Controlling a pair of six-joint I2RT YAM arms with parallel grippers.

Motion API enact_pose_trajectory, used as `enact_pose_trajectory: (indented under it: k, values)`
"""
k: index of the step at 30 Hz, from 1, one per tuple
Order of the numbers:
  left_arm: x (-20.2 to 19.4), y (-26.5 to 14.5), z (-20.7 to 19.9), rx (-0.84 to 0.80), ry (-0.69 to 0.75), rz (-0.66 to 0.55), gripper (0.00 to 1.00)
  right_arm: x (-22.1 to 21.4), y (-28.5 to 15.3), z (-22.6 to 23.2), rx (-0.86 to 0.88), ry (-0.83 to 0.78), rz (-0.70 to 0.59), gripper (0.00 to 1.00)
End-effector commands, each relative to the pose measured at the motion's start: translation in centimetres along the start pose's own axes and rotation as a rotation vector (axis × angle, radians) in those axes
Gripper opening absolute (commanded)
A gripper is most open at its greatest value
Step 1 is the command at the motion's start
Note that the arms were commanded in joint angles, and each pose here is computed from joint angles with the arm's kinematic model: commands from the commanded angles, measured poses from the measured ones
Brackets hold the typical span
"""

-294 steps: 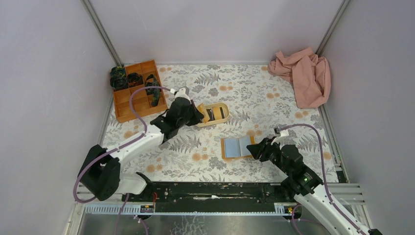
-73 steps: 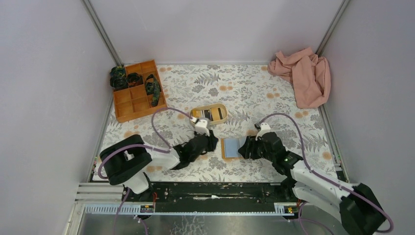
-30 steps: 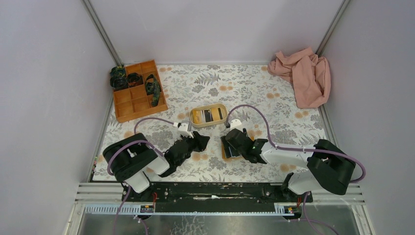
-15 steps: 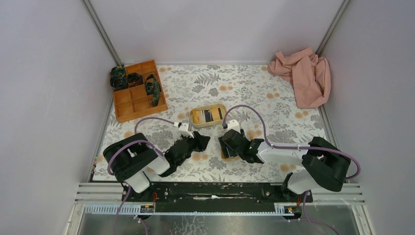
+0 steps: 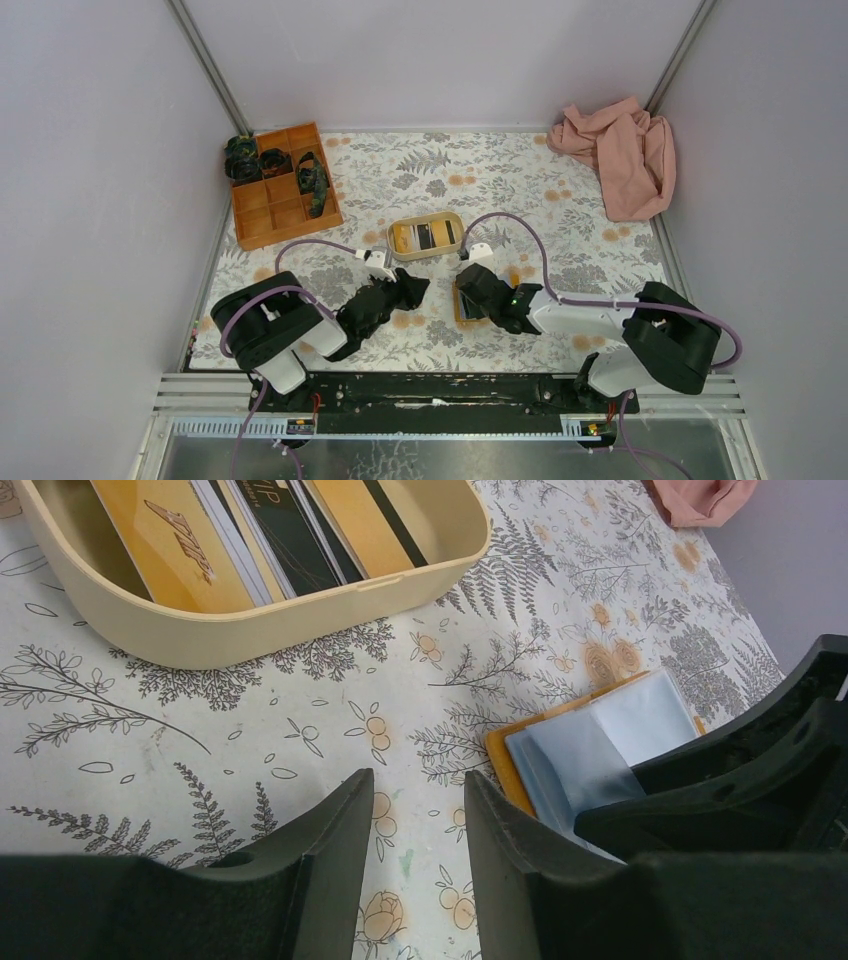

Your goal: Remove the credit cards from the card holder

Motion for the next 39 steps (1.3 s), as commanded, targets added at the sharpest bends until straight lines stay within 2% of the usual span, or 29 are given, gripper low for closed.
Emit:
enact_pose_trajectory:
  k: [1,5,9,11,16,24,28,30,35,39]
  values:
    - [0.5,0.6,-0.2,-0.002,0.001,-0.022,0.46,0.7,-1.1,0.0,0.011,0.045,-0.047,0.41]
    - [0.5,0.6,-0.3,-0.004,0.002,-0.02,0.46,1.0,-1.8,0.1,0.058,0.073,-0.079,0.4]
    - [0.4,0.7,-0.3,-0.008,0.004,-0.015,0.46,1.4,-2.6,0.0,0.089,0.099,-0.111,0.46]
    - [0.3,0.8,-0.5,-0.016,0.006,-0.009,0.46,1.4,-2.8,-0.2,0.091,0.105,-0.123,0.47]
    - [0.1,1.3,-1.4,-0.092,0.036,0.021,0.43,1.2,-3.2,-0.8,0.083,0.12,-0.138,0.47]
    - [-0.1,2.6,-5.9,-0.237,0.093,0.099,0.36,0.7,-3.8,-1.7,0.098,0.157,-0.152,0.46]
    - [-1.2,3.9,-8.6,-0.212,0.161,0.151,0.34,0.8,-4.2,-2.0,0.111,0.175,-0.167,0.46]
    - [-2.1,4.3,-9.1,-0.175,0.202,0.174,0.29,0.8,-4.4,-2.1,0.112,0.177,-0.173,0.46]
    - [-3.6,4.3,-8.7,-0.146,0.167,0.205,0.19,0.6,-4.8,-2.5,0.129,0.196,-0.188,0.47]
    - [-4.3,4.0,-8.8,-0.155,0.154,0.22,0.02,0.5,-4.9,-2.8,0.134,0.204,-0.197,0.47]
Point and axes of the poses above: each gripper's point midway between its finger pads, its own y axis out along the fingers, its own z axis along the line the jaws close on, x = y × z, the point moved 7 cm from there along -y, back along the fingers, and after that the axes turned 12 degrees about y, right-handed, at the moved point
